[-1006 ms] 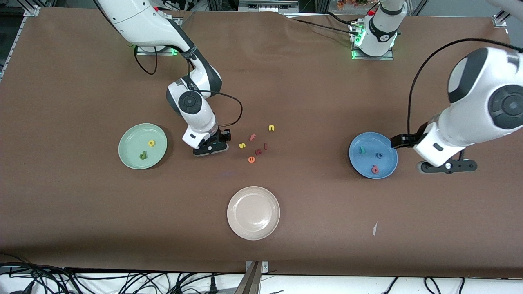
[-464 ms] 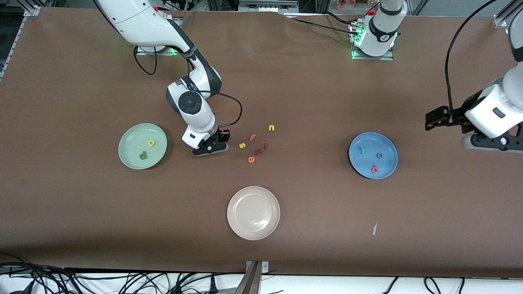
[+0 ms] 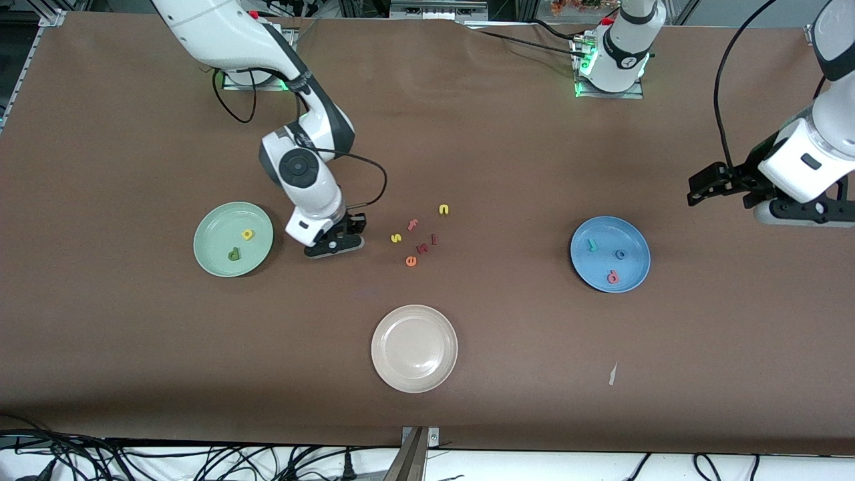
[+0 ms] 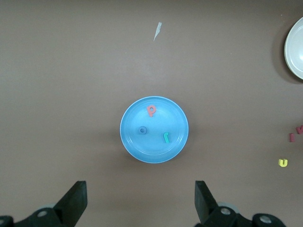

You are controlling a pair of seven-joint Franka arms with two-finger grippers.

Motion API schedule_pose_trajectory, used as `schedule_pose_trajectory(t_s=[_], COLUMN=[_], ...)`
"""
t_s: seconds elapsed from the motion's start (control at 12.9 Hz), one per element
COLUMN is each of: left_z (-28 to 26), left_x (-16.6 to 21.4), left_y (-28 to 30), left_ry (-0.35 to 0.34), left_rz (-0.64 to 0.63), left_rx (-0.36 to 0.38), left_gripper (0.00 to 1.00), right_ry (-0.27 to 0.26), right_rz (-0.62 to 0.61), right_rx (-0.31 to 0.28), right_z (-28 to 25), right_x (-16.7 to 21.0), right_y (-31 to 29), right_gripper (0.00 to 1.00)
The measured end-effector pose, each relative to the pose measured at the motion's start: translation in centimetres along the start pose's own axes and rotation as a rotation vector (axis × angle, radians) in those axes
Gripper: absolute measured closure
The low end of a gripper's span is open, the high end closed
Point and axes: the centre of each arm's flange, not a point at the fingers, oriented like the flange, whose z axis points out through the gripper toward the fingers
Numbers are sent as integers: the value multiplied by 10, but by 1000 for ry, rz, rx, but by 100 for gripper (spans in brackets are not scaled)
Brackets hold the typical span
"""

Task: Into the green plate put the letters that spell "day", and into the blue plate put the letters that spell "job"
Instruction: 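Drop the teal y on the green plate with the right gripper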

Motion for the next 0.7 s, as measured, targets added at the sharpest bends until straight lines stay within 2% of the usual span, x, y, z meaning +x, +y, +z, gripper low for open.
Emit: schedule_pose_trajectory(t_s=[0.23,0.46,0.62,0.7], left_z=[-14,-14,-13,-13], left_x=[-30,-37,-38,-38], left_y=[4,3,3,2], left_ry=[24,16,5,3], left_rz=[24,18,8,6], left_rx=[67,47,11,10], left_gripper=[0,0,0,0], right_ry=[-35,-74,-96,-103], right_rz=[-89,-158,-167,-164], right_rx=[-25,-27,-22,-21], right_z=[-58,-74,-70,-69], right_x=[3,-21,-38,-42], right_y=[90,175,208,211], right_gripper=[62,62,57,48])
